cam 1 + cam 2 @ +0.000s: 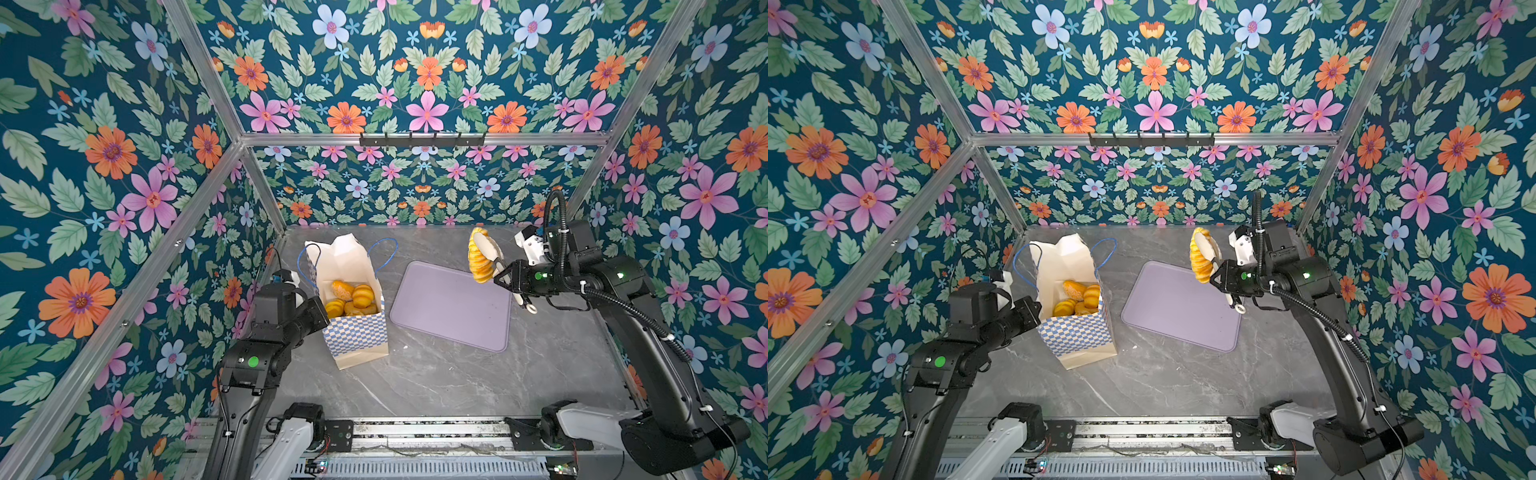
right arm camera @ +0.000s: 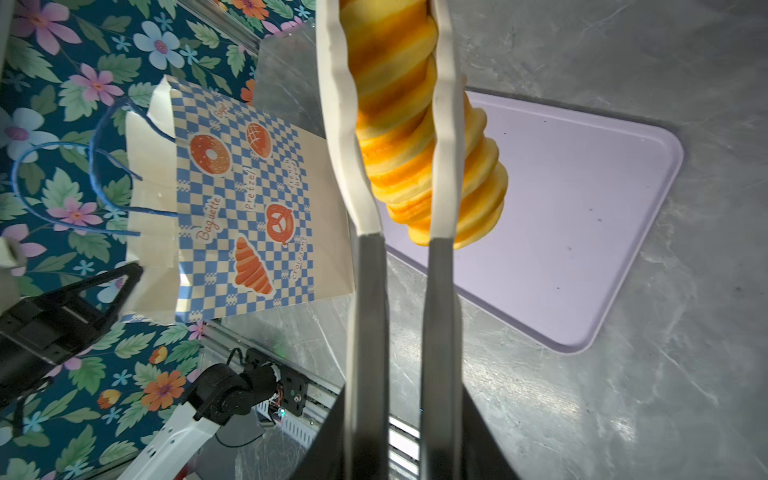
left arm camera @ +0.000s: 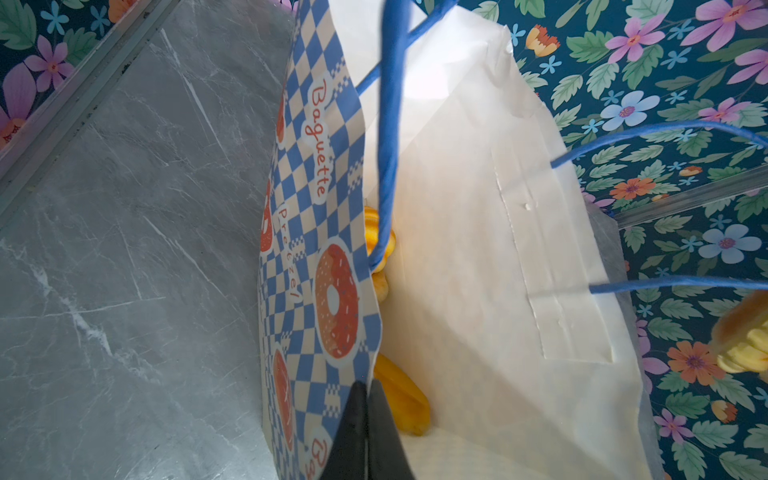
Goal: Place the fake bread into the paper bag
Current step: 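Lift the ridged bun with the right tongs and carry it over the bag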
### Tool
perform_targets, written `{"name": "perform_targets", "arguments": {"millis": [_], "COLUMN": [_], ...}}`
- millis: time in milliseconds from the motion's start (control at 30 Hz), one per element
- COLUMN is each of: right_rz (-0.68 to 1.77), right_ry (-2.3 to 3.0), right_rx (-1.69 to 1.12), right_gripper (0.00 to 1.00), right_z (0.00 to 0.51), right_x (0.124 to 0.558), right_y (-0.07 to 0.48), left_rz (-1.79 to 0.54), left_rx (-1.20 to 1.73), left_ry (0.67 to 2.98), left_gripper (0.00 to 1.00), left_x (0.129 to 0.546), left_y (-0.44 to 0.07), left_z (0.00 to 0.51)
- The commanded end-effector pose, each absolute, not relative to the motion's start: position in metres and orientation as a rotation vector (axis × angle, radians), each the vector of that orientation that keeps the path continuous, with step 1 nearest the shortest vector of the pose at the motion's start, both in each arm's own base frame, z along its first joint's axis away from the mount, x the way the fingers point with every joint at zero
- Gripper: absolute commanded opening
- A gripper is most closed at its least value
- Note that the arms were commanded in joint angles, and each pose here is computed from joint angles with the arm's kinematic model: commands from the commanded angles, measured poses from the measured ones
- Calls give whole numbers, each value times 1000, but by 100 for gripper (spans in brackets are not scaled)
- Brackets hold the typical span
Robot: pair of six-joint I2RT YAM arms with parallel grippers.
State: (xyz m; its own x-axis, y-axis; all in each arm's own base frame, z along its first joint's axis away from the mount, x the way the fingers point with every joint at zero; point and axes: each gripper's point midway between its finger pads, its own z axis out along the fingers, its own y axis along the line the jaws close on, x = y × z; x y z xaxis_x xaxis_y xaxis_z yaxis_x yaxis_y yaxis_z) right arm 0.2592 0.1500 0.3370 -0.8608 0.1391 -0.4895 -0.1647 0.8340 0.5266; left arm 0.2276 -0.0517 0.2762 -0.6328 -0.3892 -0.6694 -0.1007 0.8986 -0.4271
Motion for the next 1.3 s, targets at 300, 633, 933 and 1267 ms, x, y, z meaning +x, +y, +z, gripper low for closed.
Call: {"name": "perform_targets", "arguments": {"millis": [300,633,933,1267], "right_rz": [1049,1174,1197,1223], "right_ry": [2342,2267,2247,2219], "right_rx": [-77,-131,-211,-279], "right_gripper": [32,32,32,32], "right_z": [380,403,414,425], "right_x": [252,244,240,236], "right_y": [177,198,224,250], "left_rz": [-459,-459,-461,-462], "left_rx": [-344,-346,-348,-350], "left_ry": [2223,2226,2224,2220], "left_gripper": [7,7,7,7], "left_x": [228,229,229,228], "left_y": [-53,-53,-53,-53], "left_z": [280,279,278,279]}}
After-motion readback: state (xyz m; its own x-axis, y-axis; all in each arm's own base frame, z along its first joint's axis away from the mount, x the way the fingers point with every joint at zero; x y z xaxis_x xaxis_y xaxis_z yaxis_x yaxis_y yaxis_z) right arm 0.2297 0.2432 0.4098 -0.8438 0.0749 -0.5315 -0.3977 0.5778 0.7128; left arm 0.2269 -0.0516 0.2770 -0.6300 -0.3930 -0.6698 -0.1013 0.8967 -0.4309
